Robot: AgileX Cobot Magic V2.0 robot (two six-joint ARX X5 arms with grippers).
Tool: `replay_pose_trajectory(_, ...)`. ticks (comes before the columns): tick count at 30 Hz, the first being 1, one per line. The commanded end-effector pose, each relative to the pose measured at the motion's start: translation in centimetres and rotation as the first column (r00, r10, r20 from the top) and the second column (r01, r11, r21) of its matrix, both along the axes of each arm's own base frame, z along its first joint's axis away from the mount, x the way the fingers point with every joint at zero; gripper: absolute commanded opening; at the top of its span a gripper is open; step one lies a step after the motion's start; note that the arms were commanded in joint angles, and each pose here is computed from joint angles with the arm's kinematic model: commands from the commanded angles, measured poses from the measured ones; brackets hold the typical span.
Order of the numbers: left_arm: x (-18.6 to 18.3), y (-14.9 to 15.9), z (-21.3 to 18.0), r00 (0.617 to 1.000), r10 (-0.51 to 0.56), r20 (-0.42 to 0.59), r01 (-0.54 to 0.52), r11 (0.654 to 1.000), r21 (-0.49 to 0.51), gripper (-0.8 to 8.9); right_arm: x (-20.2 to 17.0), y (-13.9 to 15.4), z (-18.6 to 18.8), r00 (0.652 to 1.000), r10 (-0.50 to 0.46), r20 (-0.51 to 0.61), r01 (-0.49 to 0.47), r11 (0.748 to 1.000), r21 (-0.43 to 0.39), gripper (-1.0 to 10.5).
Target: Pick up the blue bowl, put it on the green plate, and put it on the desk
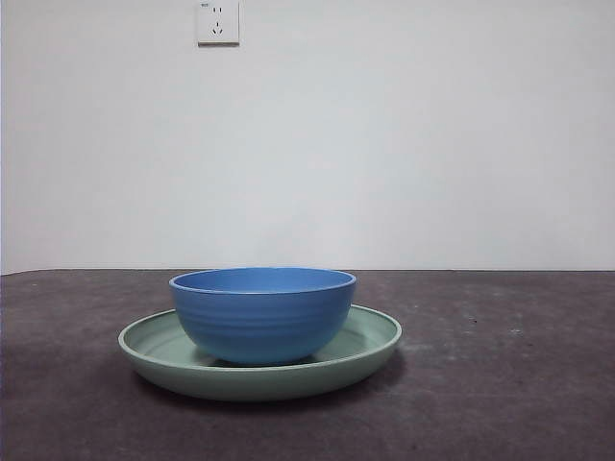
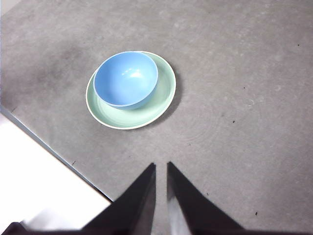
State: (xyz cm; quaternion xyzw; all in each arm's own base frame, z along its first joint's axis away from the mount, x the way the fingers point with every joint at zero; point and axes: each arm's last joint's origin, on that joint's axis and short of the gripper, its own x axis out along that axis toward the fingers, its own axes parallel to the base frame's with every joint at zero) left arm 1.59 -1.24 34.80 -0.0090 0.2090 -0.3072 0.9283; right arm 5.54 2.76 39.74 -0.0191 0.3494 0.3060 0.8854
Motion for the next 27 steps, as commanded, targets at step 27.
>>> replay_pose_trajectory(27,9.1,-0.6,-11.2,0.798,0.450,0.400,-0.446,0.889,-0.109,0.06,0.0,0.0,0.5,1.000,0.011,0.027,-0.011,1.000,0.001,0.3)
